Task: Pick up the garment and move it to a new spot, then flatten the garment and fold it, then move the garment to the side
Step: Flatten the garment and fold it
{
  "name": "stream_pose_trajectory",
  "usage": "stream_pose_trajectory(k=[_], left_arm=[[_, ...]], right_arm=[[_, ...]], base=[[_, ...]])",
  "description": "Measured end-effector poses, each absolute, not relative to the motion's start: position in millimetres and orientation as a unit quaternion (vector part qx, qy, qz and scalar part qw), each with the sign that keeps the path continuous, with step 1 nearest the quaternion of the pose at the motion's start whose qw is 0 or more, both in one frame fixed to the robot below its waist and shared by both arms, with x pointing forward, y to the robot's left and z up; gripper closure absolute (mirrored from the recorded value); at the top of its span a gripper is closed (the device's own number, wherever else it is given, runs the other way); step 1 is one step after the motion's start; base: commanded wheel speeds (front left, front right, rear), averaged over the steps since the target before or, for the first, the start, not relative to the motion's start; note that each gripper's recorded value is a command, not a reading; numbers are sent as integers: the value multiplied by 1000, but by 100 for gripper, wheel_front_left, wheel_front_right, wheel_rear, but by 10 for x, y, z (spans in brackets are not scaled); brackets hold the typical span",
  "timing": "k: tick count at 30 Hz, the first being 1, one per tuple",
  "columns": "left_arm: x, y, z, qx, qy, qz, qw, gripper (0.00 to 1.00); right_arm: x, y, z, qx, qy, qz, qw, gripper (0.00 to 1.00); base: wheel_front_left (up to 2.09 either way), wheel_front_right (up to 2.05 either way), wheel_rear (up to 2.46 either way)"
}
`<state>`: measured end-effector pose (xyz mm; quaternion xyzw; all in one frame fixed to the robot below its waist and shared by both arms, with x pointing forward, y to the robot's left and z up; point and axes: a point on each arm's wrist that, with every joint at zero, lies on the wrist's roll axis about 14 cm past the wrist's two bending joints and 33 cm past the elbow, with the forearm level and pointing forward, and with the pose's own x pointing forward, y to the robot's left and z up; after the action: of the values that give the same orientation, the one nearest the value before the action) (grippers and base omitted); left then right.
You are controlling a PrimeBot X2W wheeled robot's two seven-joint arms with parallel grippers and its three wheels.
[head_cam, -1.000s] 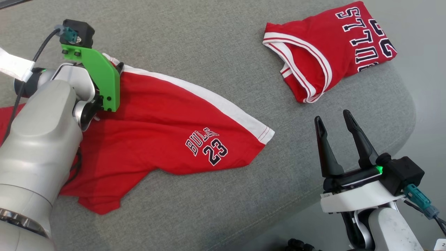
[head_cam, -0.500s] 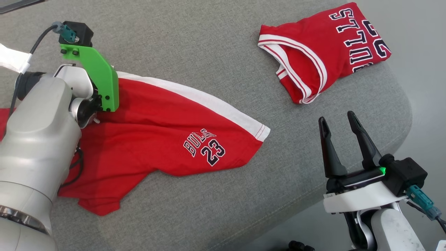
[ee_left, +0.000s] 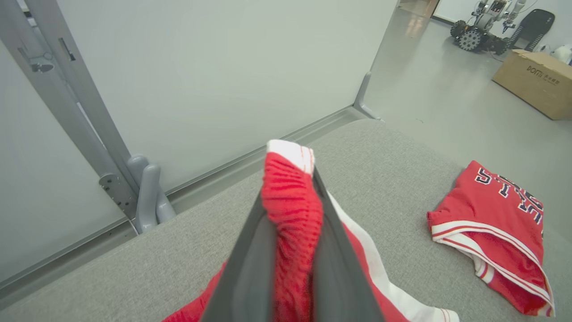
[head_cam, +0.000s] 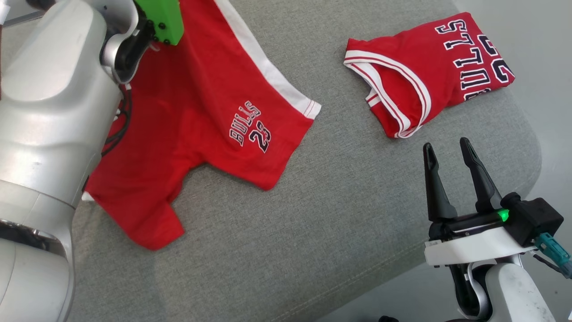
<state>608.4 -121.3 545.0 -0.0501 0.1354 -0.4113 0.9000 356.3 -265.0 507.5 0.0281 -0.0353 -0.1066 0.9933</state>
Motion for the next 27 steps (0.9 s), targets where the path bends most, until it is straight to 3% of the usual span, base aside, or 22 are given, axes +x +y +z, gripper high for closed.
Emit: stream_pose_trajectory(k=[7, 11, 14, 21, 27], left_arm=[[5929, -1264, 6157, -72, 14, -442, 894, 100], [5635, -1061, 6065, -94, -27, -445, 890, 100], [5236, -813, 5641, -127, -5, -432, 893, 100], [4040, 101, 4229, -180, 172, -299, 921, 100], [3843, 590, 4058, -220, 168, -192, 942, 98]], right_arm=[[3522, -2637, 5068, 38, -37, -106, 993, 0], [3464, -2639, 5086, 40, -40, -108, 993, 0], [3406, -2640, 5073, 40, -39, -110, 992, 0], [3489, -2413, 5001, 37, -30, -71, 996, 0], [3638, -2148, 4983, 31, -29, -26, 999, 0]], base=[[0, 0, 0], [0, 0, 0], [0, 0, 0], [0, 0, 0], [0, 0, 0]])
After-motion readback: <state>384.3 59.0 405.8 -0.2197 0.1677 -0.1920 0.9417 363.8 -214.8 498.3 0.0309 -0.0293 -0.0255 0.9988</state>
